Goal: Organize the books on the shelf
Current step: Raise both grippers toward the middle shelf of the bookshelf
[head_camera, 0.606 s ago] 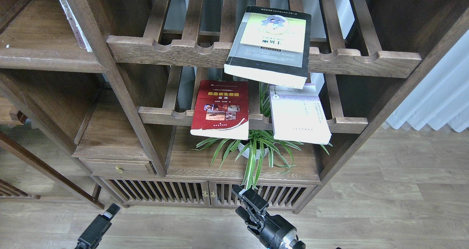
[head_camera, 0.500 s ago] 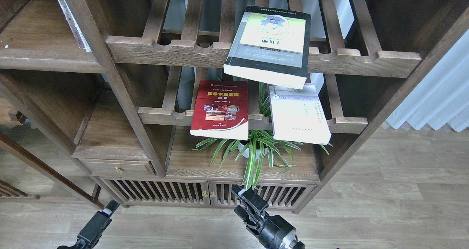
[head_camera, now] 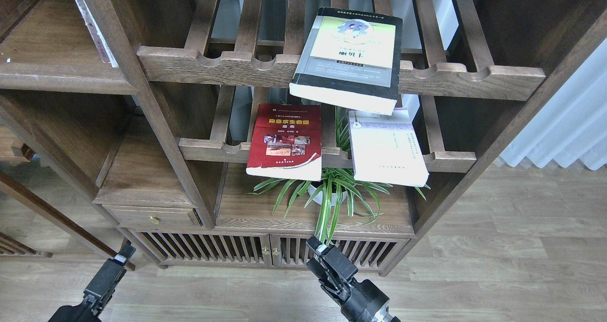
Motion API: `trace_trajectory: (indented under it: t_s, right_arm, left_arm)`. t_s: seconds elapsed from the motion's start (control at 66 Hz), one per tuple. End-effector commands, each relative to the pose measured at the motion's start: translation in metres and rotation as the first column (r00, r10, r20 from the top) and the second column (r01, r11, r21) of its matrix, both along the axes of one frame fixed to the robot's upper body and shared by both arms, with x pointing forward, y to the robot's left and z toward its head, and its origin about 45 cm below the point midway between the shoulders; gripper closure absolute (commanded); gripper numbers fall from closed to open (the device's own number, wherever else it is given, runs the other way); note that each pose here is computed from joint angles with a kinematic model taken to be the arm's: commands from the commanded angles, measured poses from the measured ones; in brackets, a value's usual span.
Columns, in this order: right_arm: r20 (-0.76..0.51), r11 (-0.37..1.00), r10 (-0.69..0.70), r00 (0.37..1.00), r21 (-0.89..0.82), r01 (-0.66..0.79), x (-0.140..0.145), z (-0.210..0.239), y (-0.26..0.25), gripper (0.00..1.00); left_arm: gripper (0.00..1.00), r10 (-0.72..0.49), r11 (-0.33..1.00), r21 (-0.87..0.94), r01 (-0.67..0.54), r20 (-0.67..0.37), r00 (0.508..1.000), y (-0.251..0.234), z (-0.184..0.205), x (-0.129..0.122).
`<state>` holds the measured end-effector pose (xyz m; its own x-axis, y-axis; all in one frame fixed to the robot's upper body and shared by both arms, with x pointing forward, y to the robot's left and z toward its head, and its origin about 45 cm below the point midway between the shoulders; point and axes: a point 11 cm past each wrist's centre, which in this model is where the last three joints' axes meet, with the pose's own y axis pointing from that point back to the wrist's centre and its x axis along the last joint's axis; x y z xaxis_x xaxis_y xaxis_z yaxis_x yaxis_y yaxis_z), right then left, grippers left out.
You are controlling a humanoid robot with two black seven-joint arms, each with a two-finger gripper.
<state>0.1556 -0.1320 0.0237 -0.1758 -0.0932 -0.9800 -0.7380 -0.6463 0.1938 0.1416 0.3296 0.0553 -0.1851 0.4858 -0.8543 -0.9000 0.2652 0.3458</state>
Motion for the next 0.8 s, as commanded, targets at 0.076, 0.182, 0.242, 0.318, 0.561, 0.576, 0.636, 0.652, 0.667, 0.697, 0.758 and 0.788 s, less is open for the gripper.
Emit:
trace_trajectory:
  t_s: [0.076,0.182,0.242,0.318,0.561,0.576,0.636,0.652,0.667,0.697,0.758,0.788]
  right_arm:
    - [-0.059,0.999,0.002,0.998,-0.050,-0.005,-0.010,-0.021,-0.010,0.00]
    - [-0.111,0.996,0.000,0.994,-0.085,-0.009,-0.023,-0.037,-0.017,0.00]
    - [-0.144,0.994,-0.007,0.990,-0.106,-0.008,-0.031,-0.046,-0.023,0.00]
    - [-0.159,0.993,-0.009,0.987,-0.119,-0.010,-0.033,-0.051,-0.026,0.00]
    - [-0.038,0.985,-0.171,0.985,-0.045,0.169,0.033,-0.019,-0.034,0.00]
    - [-0.035,0.984,-0.176,0.984,-0.043,0.174,0.035,-0.018,-0.034,0.00]
    - [-0.015,0.983,-0.183,0.983,-0.029,0.183,0.040,-0.011,-0.032,0.00]
    - [-0.009,0.983,-0.183,0.983,-0.025,0.183,0.042,-0.009,-0.031,0.00]
    - [-0.005,0.983,-0.184,0.983,-0.021,0.183,0.043,-0.008,-0.030,0.00]
    - [0.005,0.982,-0.187,0.982,-0.012,0.187,0.046,-0.004,-0.030,0.00]
    - [0.029,0.983,-0.186,0.982,0.011,0.186,0.052,0.005,-0.026,0.00]
    - [0.040,0.982,-0.187,0.982,0.021,0.186,0.054,0.009,-0.025,0.00]
  left_arm:
    - [0.00,-0.005,1.000,0.006,0.005,0.016,1.000,0.000,0.002,0.006]
    - [0.00,0.017,1.000,0.024,-0.018,0.031,0.999,0.009,0.004,0.013]
    - [0.00,0.041,0.998,0.040,-0.042,0.033,0.999,0.019,0.003,0.015]
    - [0.00,0.056,0.997,0.048,-0.058,0.037,0.998,0.024,0.003,0.017]
    - [0.00,0.066,0.996,0.058,-0.068,0.039,0.997,0.030,0.004,0.018]
    - [0.00,0.066,0.996,0.058,-0.068,0.039,0.997,0.030,0.004,0.018]
    - [0.00,0.069,0.995,0.062,-0.072,0.036,0.997,0.032,0.003,0.017]
    - [0.00,0.070,0.995,0.063,-0.072,0.035,0.997,0.032,0.003,0.017]
    - [0.00,0.071,0.995,0.064,-0.073,0.034,0.997,0.033,0.002,0.017]
    - [0.00,0.073,0.995,0.066,-0.075,0.033,0.997,0.033,0.002,0.017]
    - [0.00,0.075,0.995,0.069,-0.077,0.030,0.997,0.034,0.001,0.016]
    - [0.00,0.077,0.994,0.071,-0.079,0.029,0.997,0.036,0.001,0.016]
